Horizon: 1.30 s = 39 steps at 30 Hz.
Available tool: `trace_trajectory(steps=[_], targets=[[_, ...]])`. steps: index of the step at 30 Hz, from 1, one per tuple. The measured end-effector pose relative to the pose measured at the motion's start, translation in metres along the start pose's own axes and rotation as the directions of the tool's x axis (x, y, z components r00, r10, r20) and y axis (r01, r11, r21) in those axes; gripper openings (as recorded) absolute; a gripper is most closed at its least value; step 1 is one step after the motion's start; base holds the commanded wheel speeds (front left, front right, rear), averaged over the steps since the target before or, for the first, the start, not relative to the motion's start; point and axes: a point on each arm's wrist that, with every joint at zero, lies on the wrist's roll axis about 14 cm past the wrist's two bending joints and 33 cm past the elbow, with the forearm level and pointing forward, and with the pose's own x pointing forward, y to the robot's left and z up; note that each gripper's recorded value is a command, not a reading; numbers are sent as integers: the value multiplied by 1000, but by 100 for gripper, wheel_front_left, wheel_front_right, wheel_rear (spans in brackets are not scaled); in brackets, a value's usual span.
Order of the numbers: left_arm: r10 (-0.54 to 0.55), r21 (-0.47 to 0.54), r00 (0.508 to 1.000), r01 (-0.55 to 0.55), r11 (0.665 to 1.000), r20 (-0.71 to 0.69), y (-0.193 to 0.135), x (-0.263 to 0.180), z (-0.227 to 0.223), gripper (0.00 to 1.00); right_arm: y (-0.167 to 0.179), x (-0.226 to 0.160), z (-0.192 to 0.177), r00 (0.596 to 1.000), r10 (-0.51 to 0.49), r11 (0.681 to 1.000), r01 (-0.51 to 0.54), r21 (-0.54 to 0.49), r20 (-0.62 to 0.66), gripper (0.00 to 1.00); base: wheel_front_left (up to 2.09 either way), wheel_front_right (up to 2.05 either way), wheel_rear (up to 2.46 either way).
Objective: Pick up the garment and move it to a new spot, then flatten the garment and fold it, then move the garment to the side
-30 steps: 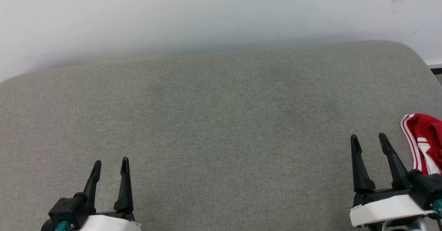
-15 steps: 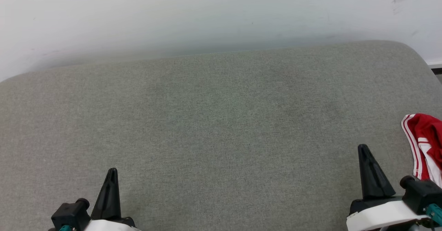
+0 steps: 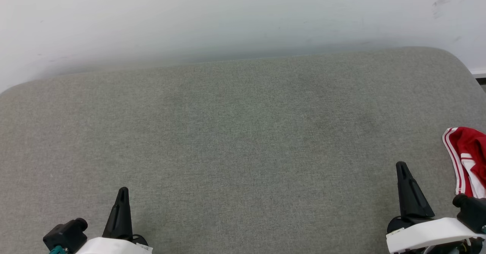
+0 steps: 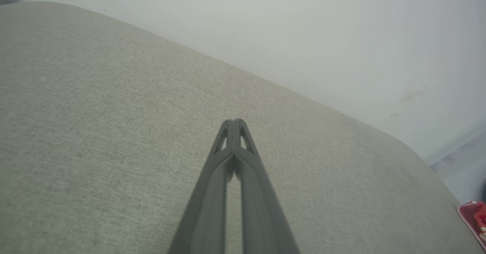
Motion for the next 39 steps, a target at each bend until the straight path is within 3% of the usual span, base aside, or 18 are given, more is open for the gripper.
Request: trace_trajectory(steps=[16,39], targets=[[30,-239,999,-33,971,-13,3,7,2,0,-5,6,-1,999,-28,968,31,248,-15,0,0,0,0],[42,-501,999,-53,864,-34,5,12,5,0,-9,13,-4,998,-44,853,59,519,-42,0,0,0,0]])
